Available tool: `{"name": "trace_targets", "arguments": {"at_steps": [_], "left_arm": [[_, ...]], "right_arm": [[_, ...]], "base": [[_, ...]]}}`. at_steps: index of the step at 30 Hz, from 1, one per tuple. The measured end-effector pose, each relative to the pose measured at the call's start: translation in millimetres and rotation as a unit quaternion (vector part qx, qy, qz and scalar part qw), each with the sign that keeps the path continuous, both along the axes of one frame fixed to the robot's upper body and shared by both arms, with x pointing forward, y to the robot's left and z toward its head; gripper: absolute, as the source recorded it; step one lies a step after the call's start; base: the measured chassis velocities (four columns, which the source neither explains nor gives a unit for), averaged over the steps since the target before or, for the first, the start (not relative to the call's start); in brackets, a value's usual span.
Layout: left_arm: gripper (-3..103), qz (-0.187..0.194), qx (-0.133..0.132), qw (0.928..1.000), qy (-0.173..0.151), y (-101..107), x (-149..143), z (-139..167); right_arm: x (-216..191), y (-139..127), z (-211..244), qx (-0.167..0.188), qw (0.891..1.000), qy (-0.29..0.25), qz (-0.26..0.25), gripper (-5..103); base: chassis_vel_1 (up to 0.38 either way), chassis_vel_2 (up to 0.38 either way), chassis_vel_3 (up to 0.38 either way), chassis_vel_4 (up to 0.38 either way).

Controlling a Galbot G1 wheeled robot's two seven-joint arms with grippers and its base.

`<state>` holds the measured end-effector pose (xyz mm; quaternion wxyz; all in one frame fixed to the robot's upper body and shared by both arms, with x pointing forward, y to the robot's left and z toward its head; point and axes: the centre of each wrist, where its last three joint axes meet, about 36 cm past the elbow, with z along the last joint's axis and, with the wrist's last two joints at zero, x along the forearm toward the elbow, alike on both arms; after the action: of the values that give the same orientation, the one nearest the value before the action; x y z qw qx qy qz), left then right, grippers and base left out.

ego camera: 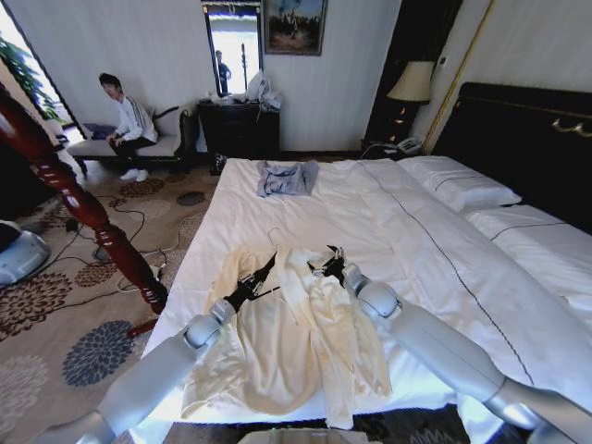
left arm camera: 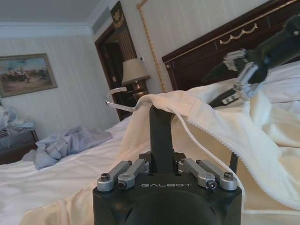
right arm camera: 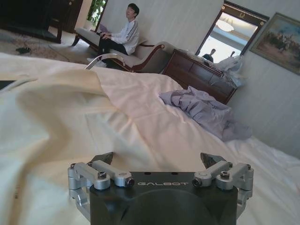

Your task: Pick up the clothes from the bed and hang them on the clothes hanger.

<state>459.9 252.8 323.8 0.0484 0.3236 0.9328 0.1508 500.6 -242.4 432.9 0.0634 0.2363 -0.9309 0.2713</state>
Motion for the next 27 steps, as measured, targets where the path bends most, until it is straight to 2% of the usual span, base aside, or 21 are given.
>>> {"name": "trace_targets", "arguments": {"at_steps": [2,4,8,10,14,17,20,27], "left_arm": [[20,-0.006,0.004,1.0,0.003,-1.2,-2.3,-2.2],[20,-0.009,0.007,0.9999,0.003,-2.2,-2.3,-2.6],[20,-0.018,0.013,0.9997,0.0,-6.0,0.7,-2.3],[20,-0.019,0.013,0.9997,0.0,-6.6,0.8,-2.3],[20,-0.024,0.018,0.9996,-0.001,-7.5,-0.2,-4.0],[20,-0.024,0.022,0.9995,-0.003,-6.5,0.2,-5.1],[20,-0.026,0.028,0.9992,-0.008,-4.5,1.2,-6.1],[20,-0.023,0.039,0.9989,-0.008,-3.1,1.5,-6.9]], "right_arm": [[1.4,0.0,0.3,-0.015,1.0,-0.005,0.007,101],[1.5,-0.3,0.3,-0.022,1.0,-0.007,0.012,97],[1.0,-0.9,-0.2,-0.039,0.999,-0.006,0.024,79],[0.6,-0.9,-0.8,-0.041,0.999,-0.006,0.026,79],[-1.9,-1.8,-2.6,-0.051,0.998,-0.006,0.034,57],[-2.8,-1.1,-2.3,-0.054,0.998,-0.006,0.038,52],[-2.3,0.8,-2.0,-0.059,0.997,-0.006,0.045,41],[-1.5,5.6,-1.3,-0.045,0.998,0.003,0.044,40]], "base": [[0.0,0.0,0.0,0.0],[0.0,0.0,0.0,0.0],[0.0,0.0,0.0,0.0],[0.0,0.0,0.0,0.0],[0.0,0.0,0.0,0.0],[0.0,0.0,0.0,0.0],[0.0,0.0,0.0,0.0],[0.0,0.0,0.0,0.0]]}}
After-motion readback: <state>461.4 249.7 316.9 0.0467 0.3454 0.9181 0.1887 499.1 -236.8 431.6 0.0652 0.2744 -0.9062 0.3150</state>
